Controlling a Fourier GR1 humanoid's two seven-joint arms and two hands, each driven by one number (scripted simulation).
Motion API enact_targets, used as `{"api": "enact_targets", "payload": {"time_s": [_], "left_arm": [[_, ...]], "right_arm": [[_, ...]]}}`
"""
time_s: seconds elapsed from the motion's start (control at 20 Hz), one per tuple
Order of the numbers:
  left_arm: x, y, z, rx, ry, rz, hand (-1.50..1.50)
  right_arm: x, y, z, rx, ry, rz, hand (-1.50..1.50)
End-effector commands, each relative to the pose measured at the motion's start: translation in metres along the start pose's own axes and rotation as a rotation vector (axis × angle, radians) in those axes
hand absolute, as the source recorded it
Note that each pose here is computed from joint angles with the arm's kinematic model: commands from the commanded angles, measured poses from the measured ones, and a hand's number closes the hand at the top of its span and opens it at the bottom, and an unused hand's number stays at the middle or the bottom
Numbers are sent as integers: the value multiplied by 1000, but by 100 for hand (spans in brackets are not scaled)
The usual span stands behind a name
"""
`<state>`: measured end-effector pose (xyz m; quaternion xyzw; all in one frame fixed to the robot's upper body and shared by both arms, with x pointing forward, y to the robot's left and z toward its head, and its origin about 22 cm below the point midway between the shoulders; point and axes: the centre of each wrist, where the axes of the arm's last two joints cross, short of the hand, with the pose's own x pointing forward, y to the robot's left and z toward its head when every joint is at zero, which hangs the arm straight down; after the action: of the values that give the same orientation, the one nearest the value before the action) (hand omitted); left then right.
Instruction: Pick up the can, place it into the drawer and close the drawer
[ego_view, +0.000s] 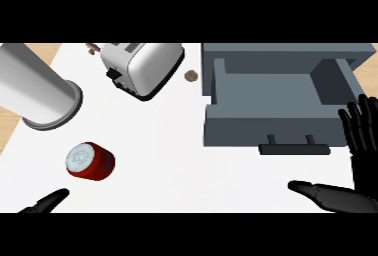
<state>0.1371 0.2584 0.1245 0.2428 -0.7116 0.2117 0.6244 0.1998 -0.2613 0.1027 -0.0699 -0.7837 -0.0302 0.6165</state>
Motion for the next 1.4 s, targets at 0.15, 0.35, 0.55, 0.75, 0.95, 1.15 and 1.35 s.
{"api": "enact_targets", "payload": {"time_s": [0.15,0.35,0.55,0.75,0.95,1.15,1.35], "left_arm": [[-26,-16,-8,17,35,-14,-150],[-33,-24,-20,-7,78,-3,-150],[-64,-33,5,13,114,-35,-150],[-82,-39,0,27,110,-36,-150],[-114,-48,-18,30,155,-64,-150],[-123,-53,-9,63,150,-82,-150],[-166,-51,-2,99,159,-73,-150]], "right_arm": [[14,-16,27,-3,-1,-9,-150],[3,-9,5,-6,-20,5,-150],[1,-16,19,-27,-23,7,-150],[20,-19,27,-21,-25,12,-150],[-5,-21,5,-23,-27,21,-150],[13,-28,18,-24,-20,4,-150],[26,-33,26,-6,-11,17,-150]]}}
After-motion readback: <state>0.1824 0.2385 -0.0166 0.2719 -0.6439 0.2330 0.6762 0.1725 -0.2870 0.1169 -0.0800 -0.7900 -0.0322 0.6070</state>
